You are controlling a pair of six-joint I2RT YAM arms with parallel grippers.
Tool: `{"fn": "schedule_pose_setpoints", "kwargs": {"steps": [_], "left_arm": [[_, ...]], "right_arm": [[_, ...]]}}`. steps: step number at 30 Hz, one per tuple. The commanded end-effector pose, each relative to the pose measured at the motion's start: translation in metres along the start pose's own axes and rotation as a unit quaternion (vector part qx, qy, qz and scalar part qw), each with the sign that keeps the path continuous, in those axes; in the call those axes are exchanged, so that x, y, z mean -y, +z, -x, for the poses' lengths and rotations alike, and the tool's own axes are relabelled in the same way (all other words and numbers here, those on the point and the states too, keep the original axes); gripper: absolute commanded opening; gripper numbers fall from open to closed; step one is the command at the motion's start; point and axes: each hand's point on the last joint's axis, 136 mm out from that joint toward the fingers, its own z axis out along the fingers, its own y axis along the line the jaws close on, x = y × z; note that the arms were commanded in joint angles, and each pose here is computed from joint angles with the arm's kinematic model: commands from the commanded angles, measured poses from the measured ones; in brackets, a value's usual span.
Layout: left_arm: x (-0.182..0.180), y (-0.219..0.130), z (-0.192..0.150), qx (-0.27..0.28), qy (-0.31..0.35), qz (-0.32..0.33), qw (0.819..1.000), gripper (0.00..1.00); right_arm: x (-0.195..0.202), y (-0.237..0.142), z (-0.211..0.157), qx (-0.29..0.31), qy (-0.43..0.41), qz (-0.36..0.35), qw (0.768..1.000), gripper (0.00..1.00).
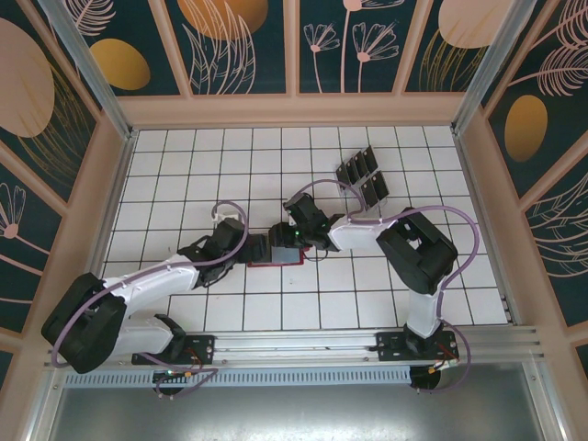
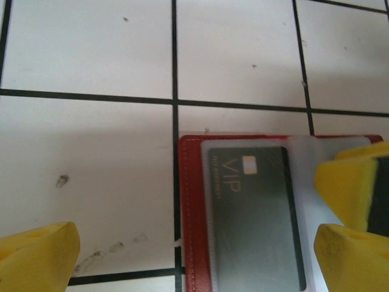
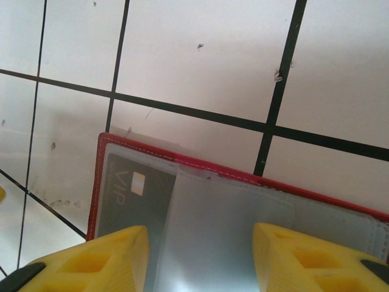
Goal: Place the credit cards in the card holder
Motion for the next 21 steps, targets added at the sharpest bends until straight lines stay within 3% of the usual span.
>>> {"fn": "schedule_pose_setpoints", "kwargs": {"steps": [1, 21], "left_arm": [[0.006, -0.004, -0.003, 0.015, 0.018, -0.008, 1.000, 0.99], [0.033, 0.003, -0.015, 0.019, 0.030, -0.041, 0.999, 0.99]], "right_arm": [[-0.003, 0.005, -0.005, -0.004, 0.025, 0.011, 1.000, 0.49], [0.000, 0.009, -0.014, -0.008, 0.072, 0.030, 0.997, 0.49]]}}
